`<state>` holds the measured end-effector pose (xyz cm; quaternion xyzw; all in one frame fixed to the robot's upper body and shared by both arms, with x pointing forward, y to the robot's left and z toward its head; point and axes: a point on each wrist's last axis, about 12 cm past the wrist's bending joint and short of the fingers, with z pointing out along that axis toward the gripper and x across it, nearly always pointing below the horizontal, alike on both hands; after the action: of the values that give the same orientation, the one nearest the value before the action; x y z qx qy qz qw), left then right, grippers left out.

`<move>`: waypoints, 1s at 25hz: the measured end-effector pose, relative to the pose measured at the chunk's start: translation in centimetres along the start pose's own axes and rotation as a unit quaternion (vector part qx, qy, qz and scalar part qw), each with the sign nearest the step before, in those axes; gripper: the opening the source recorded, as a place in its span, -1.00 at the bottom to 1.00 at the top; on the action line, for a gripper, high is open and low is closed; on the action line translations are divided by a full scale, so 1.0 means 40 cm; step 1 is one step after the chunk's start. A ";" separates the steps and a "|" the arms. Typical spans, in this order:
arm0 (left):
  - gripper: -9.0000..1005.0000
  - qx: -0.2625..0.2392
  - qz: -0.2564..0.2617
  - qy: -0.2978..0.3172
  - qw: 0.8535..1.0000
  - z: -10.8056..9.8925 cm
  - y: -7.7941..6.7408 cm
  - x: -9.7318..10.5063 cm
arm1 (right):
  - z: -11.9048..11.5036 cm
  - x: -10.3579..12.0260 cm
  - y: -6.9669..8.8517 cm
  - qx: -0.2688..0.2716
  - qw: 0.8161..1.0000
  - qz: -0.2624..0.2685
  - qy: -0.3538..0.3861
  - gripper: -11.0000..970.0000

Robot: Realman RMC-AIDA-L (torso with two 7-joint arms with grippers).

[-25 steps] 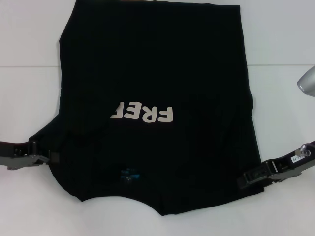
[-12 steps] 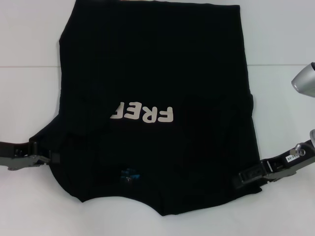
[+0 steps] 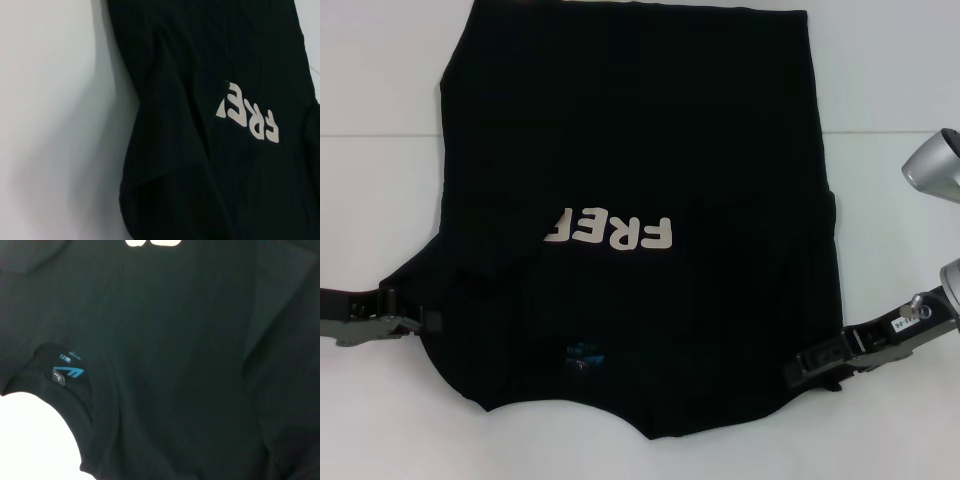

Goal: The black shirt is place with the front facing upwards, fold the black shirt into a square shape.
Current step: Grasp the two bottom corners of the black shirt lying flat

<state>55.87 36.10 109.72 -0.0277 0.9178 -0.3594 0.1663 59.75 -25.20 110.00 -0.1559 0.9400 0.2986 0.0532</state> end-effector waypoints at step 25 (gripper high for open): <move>-0.88 0.010 0.006 0.000 1.000 0.001 -0.006 0.000 | 0.033 -0.027 0.047 -0.002 0.999 -0.041 0.006 0.54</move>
<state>55.87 35.90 109.85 -0.0208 0.9144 -0.3674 0.1686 60.16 -22.70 110.18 -0.1961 0.9327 0.2970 0.0590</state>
